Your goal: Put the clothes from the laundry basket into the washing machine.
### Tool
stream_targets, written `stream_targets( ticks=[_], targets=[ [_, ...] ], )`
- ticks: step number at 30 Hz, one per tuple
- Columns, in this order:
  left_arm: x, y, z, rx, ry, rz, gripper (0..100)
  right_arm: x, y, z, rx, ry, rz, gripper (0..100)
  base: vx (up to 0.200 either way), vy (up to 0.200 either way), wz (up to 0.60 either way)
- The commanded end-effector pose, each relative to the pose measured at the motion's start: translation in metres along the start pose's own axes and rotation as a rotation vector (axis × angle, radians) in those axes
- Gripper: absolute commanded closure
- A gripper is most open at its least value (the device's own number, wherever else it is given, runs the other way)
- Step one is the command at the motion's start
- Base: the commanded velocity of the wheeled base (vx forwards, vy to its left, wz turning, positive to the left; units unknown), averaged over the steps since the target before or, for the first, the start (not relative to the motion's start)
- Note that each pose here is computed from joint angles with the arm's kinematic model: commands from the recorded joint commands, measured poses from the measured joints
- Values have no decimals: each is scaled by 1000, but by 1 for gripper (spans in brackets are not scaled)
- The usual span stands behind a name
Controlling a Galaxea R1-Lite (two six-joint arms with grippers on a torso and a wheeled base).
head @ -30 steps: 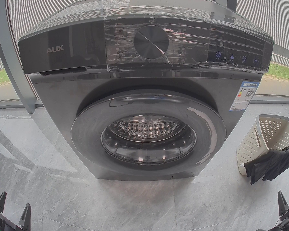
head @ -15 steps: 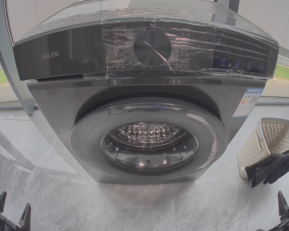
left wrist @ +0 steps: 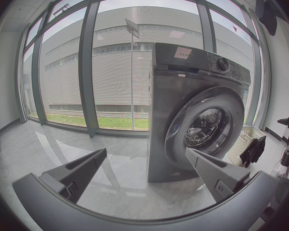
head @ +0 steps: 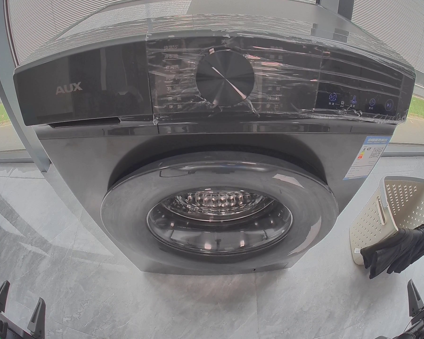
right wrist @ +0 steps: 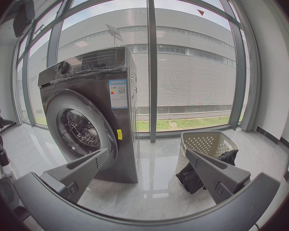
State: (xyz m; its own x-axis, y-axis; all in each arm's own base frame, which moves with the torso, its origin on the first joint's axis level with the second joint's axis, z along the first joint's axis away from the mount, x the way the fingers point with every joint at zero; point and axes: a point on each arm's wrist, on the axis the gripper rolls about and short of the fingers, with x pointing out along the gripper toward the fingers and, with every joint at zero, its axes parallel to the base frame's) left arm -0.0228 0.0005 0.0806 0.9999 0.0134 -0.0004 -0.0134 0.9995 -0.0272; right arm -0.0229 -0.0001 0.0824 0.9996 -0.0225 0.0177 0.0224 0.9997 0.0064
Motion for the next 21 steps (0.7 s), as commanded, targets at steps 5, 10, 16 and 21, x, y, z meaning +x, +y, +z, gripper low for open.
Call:
stream_targets(
  ticks=[5,10,16,21],
  targets=[
    [0,0,-5,-2,-2,0,0,0,0,-5,-5,2,1,0,0,0,0],
    [0,0,-5,-2,-2,0,0,0,0,-4,-1,-11,12,0,0,0,0],
    [0,0,-5,0,-2,0,0,-24,2,66,26,-238,95,0,0,0,0],
    [0,0,-5,-2,-2,0,0,-21,5,67,23,-44,295,0,0,0,0]
  ],
)
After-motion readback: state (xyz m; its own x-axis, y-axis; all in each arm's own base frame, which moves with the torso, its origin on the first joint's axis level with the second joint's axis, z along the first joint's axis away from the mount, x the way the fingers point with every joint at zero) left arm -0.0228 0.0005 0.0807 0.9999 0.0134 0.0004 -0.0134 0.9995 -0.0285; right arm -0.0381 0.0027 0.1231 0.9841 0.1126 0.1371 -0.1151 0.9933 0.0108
